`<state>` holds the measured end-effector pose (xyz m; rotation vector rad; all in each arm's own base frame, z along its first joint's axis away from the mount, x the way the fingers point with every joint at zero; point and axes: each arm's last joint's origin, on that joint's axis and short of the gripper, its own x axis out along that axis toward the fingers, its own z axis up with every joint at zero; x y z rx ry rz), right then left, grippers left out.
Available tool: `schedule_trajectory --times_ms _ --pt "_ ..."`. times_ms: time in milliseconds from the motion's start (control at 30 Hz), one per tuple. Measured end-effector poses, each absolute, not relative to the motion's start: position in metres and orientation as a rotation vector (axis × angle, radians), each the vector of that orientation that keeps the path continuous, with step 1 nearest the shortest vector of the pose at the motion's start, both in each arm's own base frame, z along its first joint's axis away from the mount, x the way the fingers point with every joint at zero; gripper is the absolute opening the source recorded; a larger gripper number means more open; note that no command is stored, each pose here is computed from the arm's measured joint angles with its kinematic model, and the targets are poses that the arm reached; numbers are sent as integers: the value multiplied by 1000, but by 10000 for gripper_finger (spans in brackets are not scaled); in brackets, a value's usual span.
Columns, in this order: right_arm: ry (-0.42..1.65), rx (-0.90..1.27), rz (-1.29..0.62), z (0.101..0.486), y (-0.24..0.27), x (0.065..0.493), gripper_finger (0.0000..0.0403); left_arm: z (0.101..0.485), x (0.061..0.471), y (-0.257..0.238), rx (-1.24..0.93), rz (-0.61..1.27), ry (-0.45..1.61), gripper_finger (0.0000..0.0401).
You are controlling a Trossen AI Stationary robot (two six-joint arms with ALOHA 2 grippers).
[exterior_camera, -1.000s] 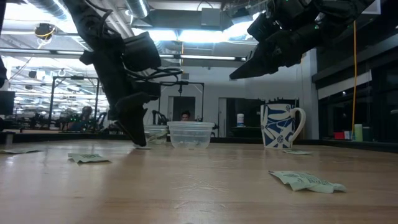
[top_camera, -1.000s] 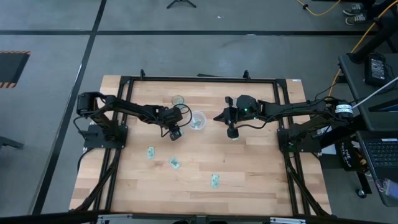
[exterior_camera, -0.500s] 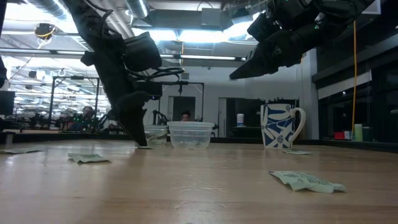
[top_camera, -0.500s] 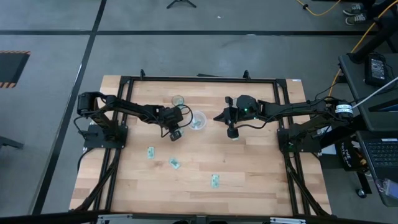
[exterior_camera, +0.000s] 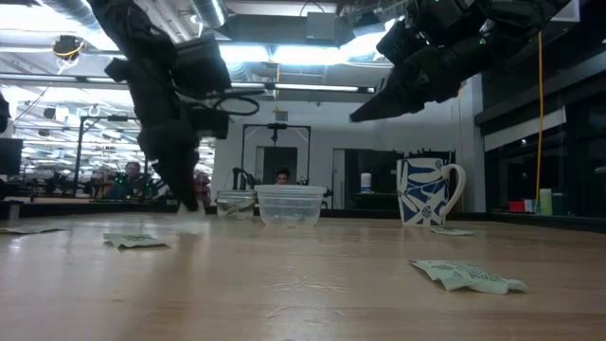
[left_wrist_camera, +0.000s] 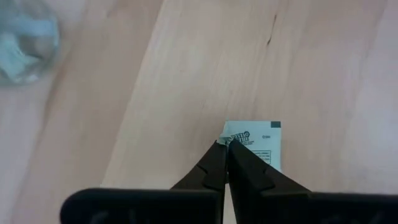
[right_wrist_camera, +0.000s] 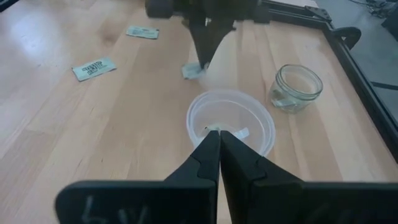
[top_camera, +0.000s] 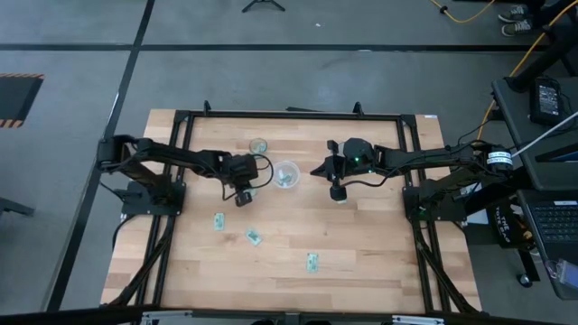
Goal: Pick and place Stevia / Truvia into bins
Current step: Put the stevia packet into the glass container
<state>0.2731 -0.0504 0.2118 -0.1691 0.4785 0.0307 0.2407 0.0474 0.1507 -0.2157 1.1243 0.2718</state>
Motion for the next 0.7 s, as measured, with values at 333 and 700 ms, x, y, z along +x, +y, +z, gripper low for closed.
schedule_trajectory --times_ms 333,700 --pt "496 -166 33 210 -50 272 16 181 232 52 -110 238 997 4" --pt "505 -165 35 210 -50 272 16 178 230 72 -8 278 742 3"
